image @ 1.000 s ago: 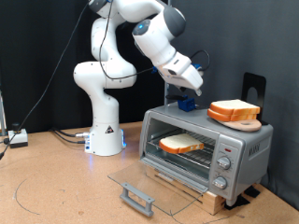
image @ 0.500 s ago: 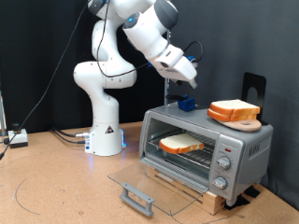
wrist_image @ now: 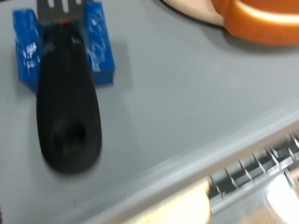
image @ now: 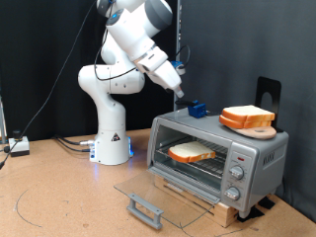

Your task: Make a piece of toast with the oven

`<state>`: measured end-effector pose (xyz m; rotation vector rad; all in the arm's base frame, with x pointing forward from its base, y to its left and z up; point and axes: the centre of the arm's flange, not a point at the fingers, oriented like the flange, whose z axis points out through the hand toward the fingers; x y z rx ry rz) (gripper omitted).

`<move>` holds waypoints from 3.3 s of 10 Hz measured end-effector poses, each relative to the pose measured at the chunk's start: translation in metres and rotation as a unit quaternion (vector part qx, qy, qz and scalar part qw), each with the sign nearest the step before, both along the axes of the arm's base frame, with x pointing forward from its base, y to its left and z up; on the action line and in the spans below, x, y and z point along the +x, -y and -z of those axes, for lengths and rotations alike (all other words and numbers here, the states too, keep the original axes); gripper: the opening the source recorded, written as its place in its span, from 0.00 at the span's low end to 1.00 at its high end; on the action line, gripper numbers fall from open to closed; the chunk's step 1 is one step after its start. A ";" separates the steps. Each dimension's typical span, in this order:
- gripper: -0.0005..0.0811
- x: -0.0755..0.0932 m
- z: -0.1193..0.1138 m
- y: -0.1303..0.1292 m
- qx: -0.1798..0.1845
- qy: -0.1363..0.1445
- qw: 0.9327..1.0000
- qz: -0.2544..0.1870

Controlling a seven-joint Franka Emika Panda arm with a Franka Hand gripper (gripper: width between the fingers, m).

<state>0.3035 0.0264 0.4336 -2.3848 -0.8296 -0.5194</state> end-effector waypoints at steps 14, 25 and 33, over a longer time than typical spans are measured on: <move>1.00 0.002 0.000 0.108 0.067 -0.166 0.950 0.255; 1.00 0.023 0.032 0.176 0.121 -0.421 0.848 0.298; 1.00 0.048 0.075 0.252 0.138 -0.464 0.826 0.289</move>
